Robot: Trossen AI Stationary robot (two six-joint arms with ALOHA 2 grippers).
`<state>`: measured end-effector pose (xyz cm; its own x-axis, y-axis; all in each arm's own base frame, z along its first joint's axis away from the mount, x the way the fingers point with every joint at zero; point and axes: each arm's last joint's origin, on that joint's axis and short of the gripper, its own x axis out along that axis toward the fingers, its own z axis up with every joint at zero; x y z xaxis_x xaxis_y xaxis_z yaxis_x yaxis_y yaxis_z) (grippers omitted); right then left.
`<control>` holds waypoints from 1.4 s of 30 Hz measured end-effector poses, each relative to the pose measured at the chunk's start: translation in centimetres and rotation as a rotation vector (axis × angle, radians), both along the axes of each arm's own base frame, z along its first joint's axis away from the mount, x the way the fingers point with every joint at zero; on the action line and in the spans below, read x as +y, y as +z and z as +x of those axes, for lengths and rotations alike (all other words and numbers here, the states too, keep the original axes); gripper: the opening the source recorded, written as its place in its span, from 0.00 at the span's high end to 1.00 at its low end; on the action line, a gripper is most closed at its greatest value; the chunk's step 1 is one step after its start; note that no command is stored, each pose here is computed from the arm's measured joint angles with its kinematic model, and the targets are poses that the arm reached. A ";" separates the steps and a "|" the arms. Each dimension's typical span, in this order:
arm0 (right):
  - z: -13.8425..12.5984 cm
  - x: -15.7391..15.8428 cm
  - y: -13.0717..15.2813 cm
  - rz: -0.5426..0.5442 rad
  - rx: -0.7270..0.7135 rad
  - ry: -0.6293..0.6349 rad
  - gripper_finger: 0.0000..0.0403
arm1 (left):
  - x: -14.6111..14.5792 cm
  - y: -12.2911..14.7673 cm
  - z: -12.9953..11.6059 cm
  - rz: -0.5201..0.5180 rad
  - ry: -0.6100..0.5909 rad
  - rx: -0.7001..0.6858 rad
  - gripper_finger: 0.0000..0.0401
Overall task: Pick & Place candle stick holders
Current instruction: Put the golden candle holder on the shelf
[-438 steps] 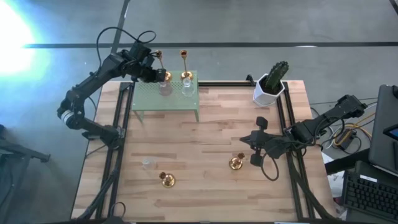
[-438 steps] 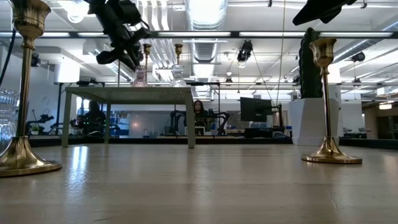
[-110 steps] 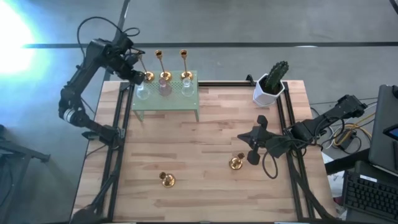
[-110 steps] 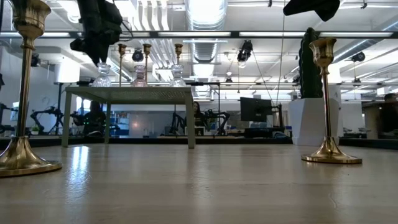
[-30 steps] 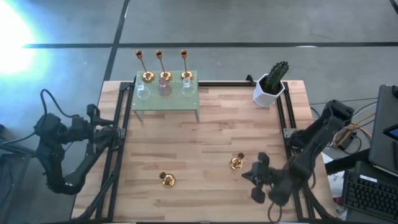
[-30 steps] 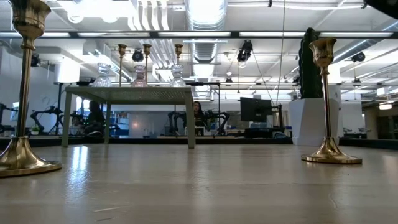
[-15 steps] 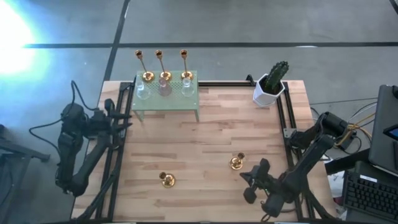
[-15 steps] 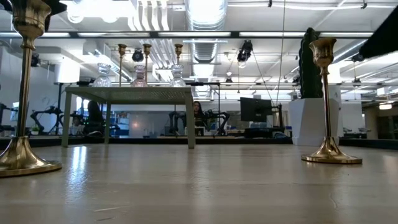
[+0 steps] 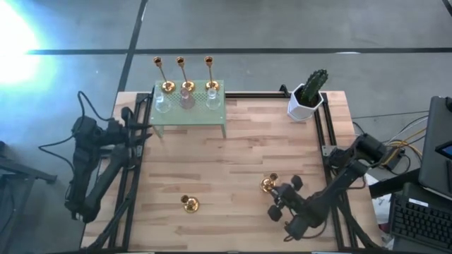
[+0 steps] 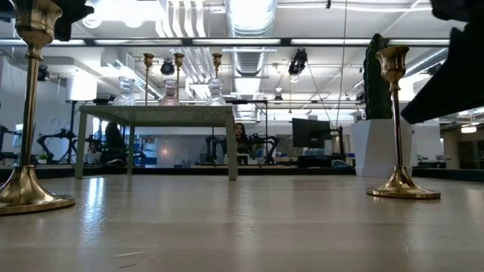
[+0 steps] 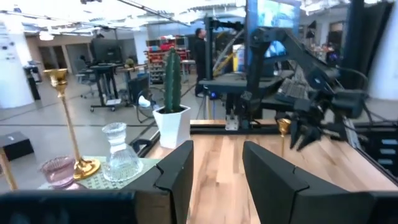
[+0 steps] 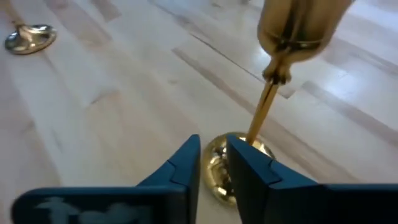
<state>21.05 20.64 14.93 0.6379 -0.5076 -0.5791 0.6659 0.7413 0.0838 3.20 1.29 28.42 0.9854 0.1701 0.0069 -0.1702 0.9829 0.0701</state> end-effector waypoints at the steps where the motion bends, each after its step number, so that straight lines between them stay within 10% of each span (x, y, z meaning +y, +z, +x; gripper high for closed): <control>1: 0.2 -0.2 -0.1 -0.004 0.003 -0.007 0.79 | 0.3 -0.2 0.1 -0.009 0.012 -0.007 0.64; 11: 1.3 -1.6 0.0 -0.073 -0.027 -0.065 0.64 | 2.1 -1.3 0.9 -0.005 0.010 -0.113 0.64; 25: 0.5 -1.0 1.0 0.076 0.027 -0.042 0.65 | 3.4 -1.8 2.2 -0.032 -0.017 -0.116 0.64; 42: -0.4 -2.7 0.7 -0.019 -0.047 -0.134 0.65 | 3.5 -1.4 7.0 0.035 -0.115 -0.034 0.64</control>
